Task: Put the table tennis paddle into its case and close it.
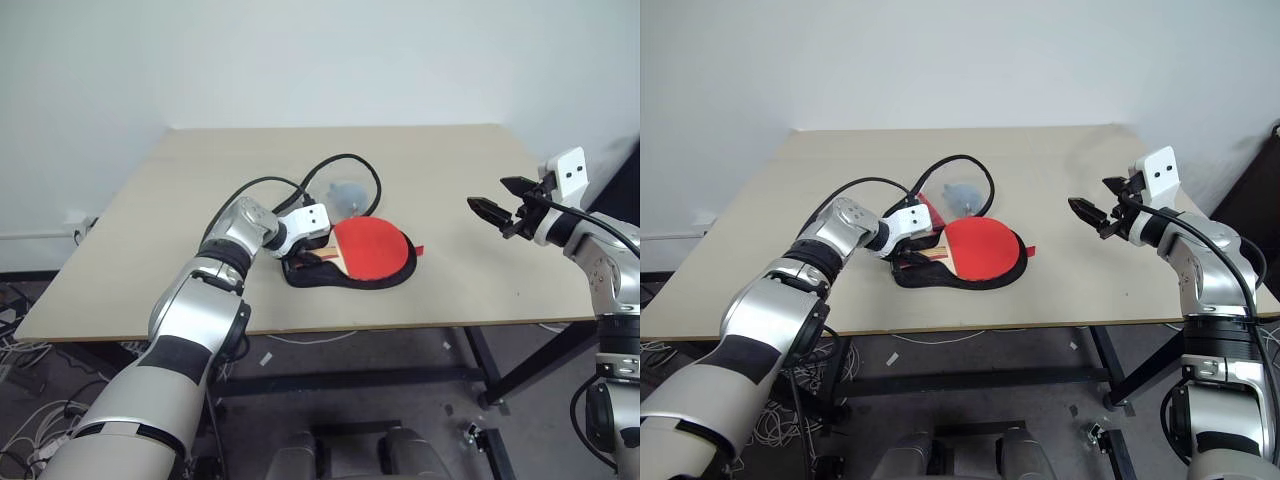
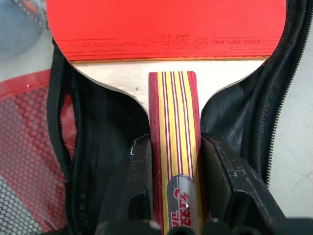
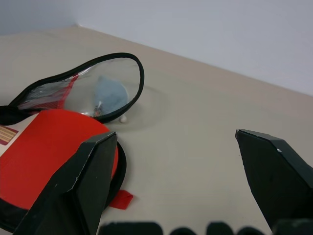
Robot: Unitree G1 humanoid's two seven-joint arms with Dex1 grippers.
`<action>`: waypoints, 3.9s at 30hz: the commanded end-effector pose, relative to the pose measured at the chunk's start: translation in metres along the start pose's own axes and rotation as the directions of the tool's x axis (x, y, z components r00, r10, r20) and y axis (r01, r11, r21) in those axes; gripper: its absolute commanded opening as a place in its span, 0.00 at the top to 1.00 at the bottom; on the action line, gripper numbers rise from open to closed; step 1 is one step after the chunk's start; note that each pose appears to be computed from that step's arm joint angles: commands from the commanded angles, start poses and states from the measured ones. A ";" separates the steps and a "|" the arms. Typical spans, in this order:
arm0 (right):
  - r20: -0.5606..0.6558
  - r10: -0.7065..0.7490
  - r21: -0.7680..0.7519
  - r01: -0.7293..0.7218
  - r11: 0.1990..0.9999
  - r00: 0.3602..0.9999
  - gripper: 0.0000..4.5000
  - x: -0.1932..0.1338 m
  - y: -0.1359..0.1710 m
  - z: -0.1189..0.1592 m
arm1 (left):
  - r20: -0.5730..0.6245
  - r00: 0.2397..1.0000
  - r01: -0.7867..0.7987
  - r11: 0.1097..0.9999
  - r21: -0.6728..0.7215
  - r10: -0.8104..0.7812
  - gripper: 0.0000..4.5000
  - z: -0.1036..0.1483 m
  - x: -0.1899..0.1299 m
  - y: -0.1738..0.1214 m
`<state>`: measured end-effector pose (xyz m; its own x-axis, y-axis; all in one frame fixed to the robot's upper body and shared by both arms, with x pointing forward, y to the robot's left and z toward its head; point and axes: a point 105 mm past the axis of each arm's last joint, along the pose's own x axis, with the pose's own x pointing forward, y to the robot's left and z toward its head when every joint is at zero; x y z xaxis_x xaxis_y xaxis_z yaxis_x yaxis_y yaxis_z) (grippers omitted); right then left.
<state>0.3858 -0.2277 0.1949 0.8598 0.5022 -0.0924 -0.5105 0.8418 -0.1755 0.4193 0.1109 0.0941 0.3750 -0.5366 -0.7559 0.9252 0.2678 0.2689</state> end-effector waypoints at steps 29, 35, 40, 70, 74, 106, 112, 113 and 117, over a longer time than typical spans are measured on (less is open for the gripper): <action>0.018 0.028 -0.019 -0.027 0.999 0.999 0.06 0.014 0.015 0.005 | 0.259 0.779 -0.489 0.812 -0.319 0.571 0.22 0.049 -0.051 0.077; 0.010 0.031 0.000 -0.031 1.000 0.999 0.06 0.020 0.022 -0.001 | 0.138 0.709 -0.614 0.702 -0.362 0.691 0.22 0.024 -0.058 0.088; -0.008 0.038 0.021 -0.038 0.999 0.999 0.06 0.026 0.033 -0.011 | 0.028 0.721 -0.621 0.663 -0.418 0.692 0.22 -0.002 -0.045 0.081; -0.288 0.222 -0.452 -0.337 0.826 0.932 0.06 0.039 0.087 -0.072 | 0.090 0.806 -0.471 0.725 -0.503 0.586 0.22 -0.001 -0.015 0.057; -0.291 0.248 -0.498 -0.367 0.786 0.924 0.06 0.045 0.095 -0.077 | 0.097 0.805 -0.464 0.724 -0.511 0.585 0.22 0.001 -0.014 0.057; -0.291 0.328 -0.629 -0.438 0.642 0.899 0.53 0.060 0.115 -0.091 | 0.192 0.816 -0.384 0.759 -0.525 0.546 0.21 0.019 -0.011 0.052; -0.290 0.338 -0.624 -0.445 0.642 0.895 0.89 0.058 0.115 -0.091 | 0.198 0.818 -0.378 0.764 -0.522 0.540 0.21 0.020 -0.009 0.051; -0.290 0.339 -0.623 -0.446 0.642 0.895 0.95 0.058 0.116 -0.091 | 0.199 0.819 -0.377 0.765 -0.522 0.539 0.21 0.020 -0.009 0.051; -0.290 0.352 -0.624 -0.455 0.636 0.890 0.99 0.056 0.117 -0.091 | 0.201 0.820 -0.374 0.768 -0.520 0.536 0.21 0.020 -0.008 0.050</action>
<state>0.3713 -0.1203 0.0592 0.5705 0.6621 -0.4859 -0.7509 0.1809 -0.6351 0.4580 0.1185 0.1050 0.7963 -0.4348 -0.4205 0.5330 0.8331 0.1479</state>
